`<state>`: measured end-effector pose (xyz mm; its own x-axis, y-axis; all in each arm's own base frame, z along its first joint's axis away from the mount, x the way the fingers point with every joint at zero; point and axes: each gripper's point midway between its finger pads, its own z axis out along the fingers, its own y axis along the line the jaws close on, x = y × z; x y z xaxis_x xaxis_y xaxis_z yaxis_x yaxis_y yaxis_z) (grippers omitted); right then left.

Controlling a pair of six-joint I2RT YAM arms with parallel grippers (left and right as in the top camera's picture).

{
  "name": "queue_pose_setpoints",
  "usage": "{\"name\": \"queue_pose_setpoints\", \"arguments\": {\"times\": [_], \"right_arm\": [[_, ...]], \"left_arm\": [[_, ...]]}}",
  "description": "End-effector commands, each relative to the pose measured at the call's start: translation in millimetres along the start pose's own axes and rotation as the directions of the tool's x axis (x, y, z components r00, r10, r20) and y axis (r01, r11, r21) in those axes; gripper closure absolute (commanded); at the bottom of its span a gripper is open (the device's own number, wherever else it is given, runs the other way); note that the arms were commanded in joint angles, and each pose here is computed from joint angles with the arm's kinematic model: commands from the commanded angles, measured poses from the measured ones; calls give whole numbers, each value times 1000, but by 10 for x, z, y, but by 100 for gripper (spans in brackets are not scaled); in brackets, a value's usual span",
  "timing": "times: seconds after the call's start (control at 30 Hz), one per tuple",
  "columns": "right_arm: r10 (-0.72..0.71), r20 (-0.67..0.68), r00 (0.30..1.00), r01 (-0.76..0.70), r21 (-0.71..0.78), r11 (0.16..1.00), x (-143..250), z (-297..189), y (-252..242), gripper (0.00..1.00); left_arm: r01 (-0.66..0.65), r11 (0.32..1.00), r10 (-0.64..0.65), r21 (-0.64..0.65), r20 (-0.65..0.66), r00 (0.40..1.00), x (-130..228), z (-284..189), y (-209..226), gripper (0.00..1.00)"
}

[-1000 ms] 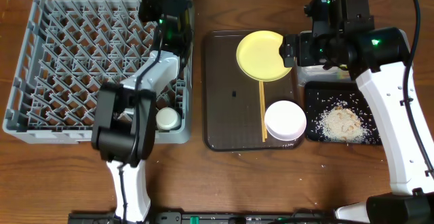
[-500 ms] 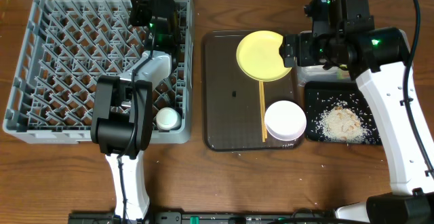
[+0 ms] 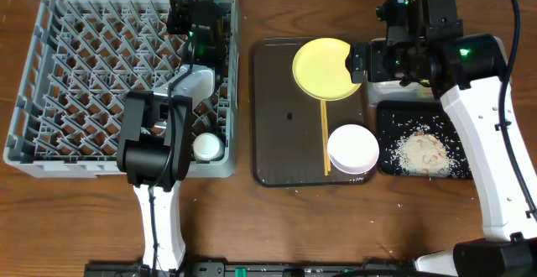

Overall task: Sort waste into correct bins and load items into the dishwasher
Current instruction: 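Lift the light-blue bowl and carry it to the rack's back edge, then stand the bowl upright in the rack and release it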

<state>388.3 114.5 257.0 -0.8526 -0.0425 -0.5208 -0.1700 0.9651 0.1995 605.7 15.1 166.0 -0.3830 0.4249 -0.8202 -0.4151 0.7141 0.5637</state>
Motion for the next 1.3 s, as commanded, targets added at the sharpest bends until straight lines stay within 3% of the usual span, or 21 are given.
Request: {"name": "queue_pose_setpoints", "arguments": {"times": [0.0,0.27,0.37,0.53,0.77,1.03,1.27], "right_arm": [[6,31,999,-6,0,1000,-58,-105,2,1],[6,31,999,-6,0,1000,-57,-105,3,1],[6,31,999,-6,0,1000,-58,-105,2,1],[6,31,999,-6,0,1000,-57,-105,3,1],[6,31,999,-6,0,1000,-58,-105,2,1],[6,31,999,-6,0,1000,-58,-105,2,1],[6,31,999,-6,0,1000,-58,-105,2,1]], "left_arm": [[5,1000,-5,1,-5,1000,41,20,-42,92],[-118,989,123,89,-53,991,151,-158,-369,85],[-156,983,164,98,-81,983,203,-251,-453,76],[-170,983,176,72,-85,981,140,-403,-522,63],[-176,981,183,87,-85,979,118,-516,-627,57],[-143,988,149,64,-104,983,121,-527,-571,44],[-25,999,29,48,-87,996,-106,-586,-408,27]]}}
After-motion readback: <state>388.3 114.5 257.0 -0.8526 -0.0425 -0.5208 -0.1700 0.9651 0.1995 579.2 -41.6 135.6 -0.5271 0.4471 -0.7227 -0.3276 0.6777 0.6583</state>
